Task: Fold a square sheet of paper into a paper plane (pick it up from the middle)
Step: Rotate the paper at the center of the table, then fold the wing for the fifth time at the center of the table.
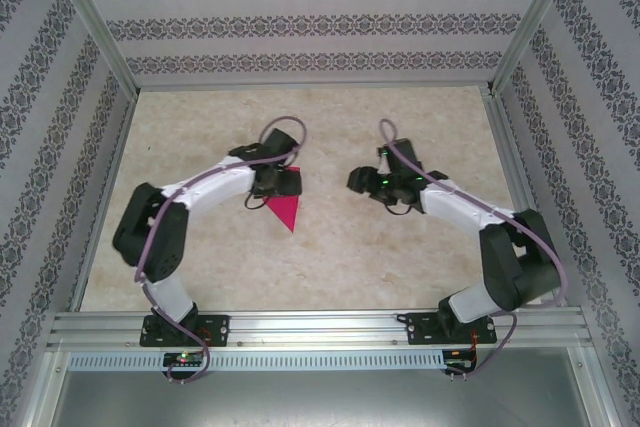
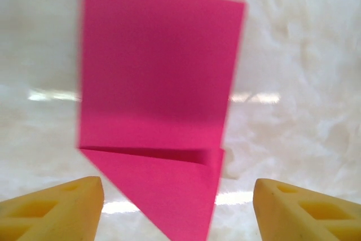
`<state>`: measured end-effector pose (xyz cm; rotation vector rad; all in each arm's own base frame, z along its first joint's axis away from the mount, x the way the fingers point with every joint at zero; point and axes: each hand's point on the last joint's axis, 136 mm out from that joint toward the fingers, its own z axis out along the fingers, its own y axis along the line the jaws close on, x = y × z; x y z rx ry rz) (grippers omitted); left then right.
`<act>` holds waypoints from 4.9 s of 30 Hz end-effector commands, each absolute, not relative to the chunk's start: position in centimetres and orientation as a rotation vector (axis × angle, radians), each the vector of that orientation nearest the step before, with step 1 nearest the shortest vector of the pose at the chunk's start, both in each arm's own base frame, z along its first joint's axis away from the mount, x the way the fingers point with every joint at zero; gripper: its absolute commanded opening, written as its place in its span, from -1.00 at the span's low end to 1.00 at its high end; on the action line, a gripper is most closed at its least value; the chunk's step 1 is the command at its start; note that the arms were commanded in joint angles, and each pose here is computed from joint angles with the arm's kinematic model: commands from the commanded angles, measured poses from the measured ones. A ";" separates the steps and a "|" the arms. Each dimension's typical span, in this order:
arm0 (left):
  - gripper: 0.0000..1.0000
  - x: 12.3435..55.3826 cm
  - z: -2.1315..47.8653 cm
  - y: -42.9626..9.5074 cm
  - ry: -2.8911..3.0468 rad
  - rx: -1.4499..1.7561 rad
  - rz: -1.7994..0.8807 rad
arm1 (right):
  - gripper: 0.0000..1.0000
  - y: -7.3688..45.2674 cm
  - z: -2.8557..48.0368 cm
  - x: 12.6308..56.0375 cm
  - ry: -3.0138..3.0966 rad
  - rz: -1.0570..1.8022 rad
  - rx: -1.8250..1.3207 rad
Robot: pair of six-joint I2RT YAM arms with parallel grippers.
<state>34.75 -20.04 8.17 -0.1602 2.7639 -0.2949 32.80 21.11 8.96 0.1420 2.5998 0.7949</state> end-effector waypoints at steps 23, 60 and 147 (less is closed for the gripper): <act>0.80 33.2 9.2 -8.0 2.579 -0.640 -0.331 | -0.25 38.4 2.8 28.2 2.877 0.793 -0.550; 0.62 33.3 6.3 -18.7 2.602 -0.608 -1.046 | -0.28 33.6 3.8 34.9 2.751 0.833 -0.267; -0.82 33.6 7.0 -24.4 2.601 -0.629 -1.241 | 0.24 32.6 6.1 31.2 1.739 0.279 -1.136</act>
